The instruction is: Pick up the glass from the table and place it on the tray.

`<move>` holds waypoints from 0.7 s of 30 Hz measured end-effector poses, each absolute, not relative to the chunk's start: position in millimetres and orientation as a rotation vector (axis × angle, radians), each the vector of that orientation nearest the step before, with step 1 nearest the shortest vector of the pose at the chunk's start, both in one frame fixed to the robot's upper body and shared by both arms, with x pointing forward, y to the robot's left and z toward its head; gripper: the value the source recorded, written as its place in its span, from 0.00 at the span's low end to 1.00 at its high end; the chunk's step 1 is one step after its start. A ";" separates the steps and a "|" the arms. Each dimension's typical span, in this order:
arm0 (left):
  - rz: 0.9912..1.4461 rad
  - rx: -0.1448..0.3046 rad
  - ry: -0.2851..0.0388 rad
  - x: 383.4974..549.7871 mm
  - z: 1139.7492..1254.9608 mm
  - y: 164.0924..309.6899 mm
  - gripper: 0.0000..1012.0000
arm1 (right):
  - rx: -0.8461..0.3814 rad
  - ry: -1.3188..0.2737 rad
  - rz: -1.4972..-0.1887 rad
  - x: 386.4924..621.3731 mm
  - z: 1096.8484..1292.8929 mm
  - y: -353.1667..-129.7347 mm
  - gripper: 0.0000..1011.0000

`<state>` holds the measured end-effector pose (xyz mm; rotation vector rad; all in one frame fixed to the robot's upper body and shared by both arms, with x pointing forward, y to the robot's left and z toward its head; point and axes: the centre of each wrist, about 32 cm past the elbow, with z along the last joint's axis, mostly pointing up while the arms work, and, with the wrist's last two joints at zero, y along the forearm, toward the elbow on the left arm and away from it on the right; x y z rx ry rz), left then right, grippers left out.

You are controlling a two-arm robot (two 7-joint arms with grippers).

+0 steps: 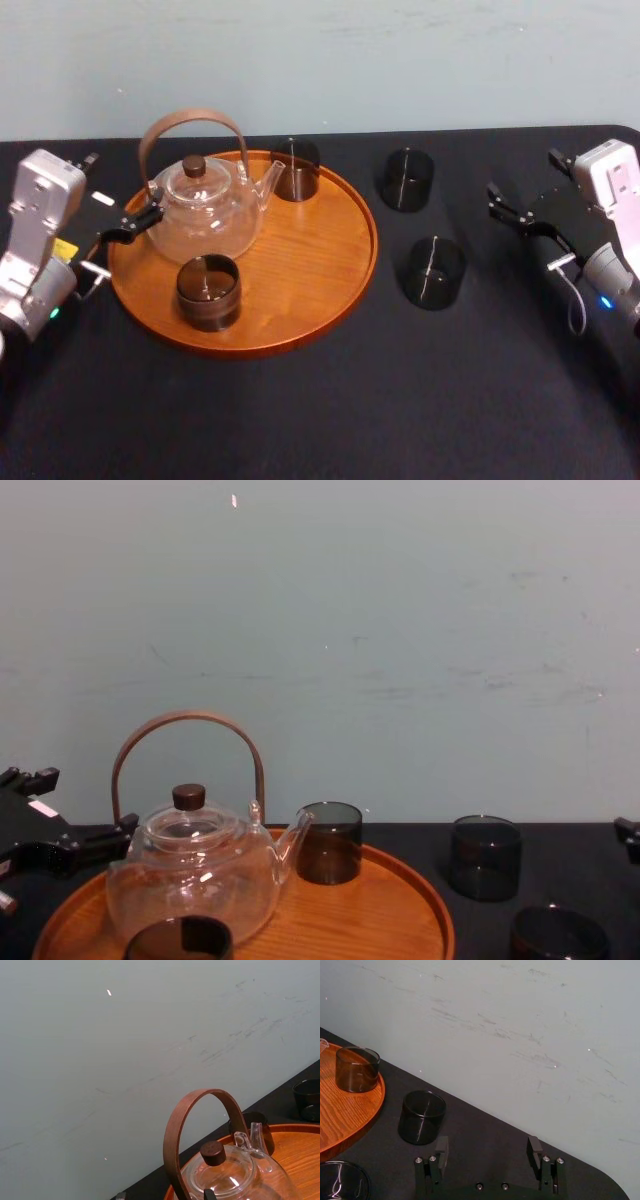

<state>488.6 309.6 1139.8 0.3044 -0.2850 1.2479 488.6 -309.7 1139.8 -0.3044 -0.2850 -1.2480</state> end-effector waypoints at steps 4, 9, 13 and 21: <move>1.248 0.304 -0.285 488.6 1139.8 309.7 1.00 | -0.304 -0.285 -1.248 488.6 1139.8 -309.7 0.99; 1.248 0.304 -0.285 488.6 1139.8 309.7 1.00 | -0.304 -0.285 -1.248 488.6 1139.8 -309.7 0.99; 1.248 0.304 -0.285 488.6 1139.8 309.7 1.00 | -0.304 -0.285 -1.248 488.6 1139.8 -309.6 0.99; 1.248 0.304 -0.285 488.6 1139.8 309.7 1.00 | -0.304 -0.285 -1.248 488.6 1139.8 -309.6 0.99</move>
